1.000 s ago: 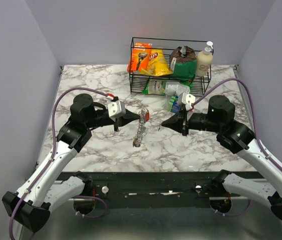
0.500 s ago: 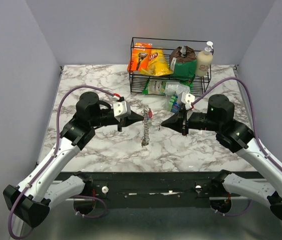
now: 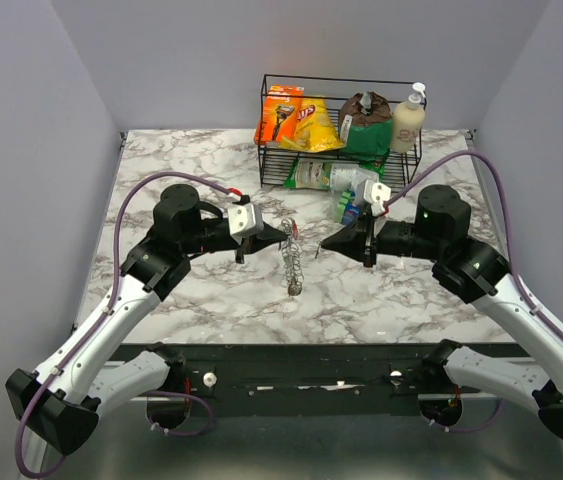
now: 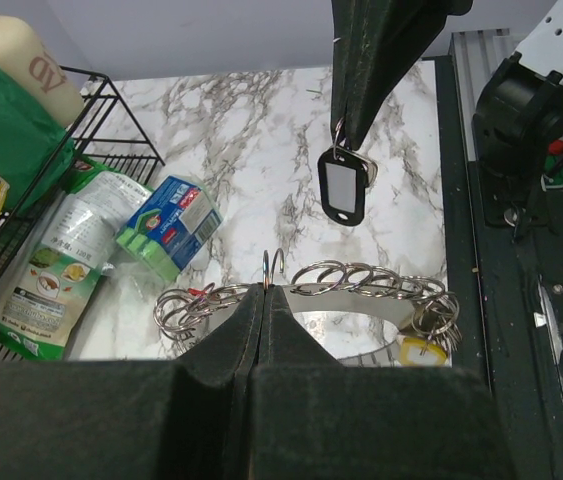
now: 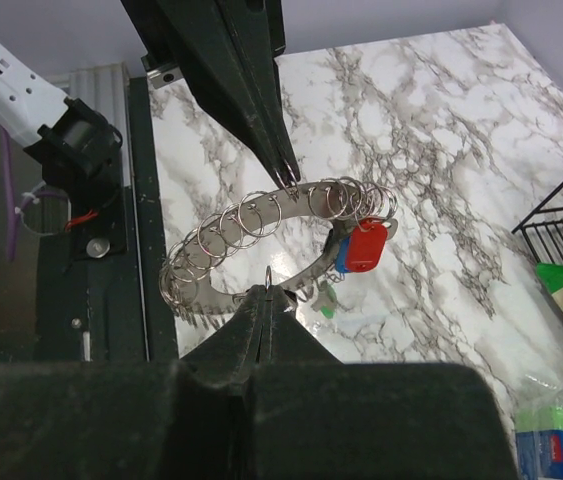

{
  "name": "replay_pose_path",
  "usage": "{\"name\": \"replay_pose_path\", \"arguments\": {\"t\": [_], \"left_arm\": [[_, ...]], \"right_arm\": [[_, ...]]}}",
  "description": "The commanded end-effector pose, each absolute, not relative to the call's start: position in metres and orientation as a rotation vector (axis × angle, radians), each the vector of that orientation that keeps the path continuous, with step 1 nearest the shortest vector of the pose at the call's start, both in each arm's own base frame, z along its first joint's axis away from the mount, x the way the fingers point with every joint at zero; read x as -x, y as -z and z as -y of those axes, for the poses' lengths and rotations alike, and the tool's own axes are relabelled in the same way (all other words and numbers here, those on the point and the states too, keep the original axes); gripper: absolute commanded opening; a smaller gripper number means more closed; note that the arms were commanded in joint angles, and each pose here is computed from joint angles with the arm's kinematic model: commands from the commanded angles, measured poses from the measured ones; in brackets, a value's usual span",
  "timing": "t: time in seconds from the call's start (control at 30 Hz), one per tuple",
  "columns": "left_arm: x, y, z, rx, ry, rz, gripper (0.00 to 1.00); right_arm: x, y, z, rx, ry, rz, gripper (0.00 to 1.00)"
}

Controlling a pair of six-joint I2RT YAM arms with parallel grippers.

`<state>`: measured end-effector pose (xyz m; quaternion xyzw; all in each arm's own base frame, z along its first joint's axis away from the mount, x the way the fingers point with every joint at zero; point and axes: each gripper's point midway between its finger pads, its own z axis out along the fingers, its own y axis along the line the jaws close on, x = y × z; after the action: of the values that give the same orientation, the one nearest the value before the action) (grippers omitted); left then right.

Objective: Put the keys on the keyring

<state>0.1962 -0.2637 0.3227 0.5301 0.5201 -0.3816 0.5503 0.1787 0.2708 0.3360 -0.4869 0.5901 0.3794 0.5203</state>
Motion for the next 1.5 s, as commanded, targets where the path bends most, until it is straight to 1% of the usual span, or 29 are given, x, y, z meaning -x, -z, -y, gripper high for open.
{"name": "replay_pose_path", "arguments": {"t": [0.0,0.4,0.83,1.47], "left_arm": [[-0.194,-0.348,0.262,-1.249,0.858,-1.151,0.0],[-0.192,-0.347,0.262,-1.25,0.854,-1.154,0.0],[-0.191,-0.349,0.261,-1.248,0.848,-1.15,0.0],[-0.192,-0.347,0.262,-1.248,0.851,-1.159,0.0]], "right_arm": [[-0.183,-0.345,-0.275,1.163,-0.919,-1.41,0.01],[-0.191,-0.35,-0.294,1.185,-1.002,-1.432,0.01],[-0.182,-0.349,-0.309,1.234,-1.137,-1.411,0.01],[-0.176,-0.353,-0.315,1.241,-1.209,-1.391,0.01]]}}
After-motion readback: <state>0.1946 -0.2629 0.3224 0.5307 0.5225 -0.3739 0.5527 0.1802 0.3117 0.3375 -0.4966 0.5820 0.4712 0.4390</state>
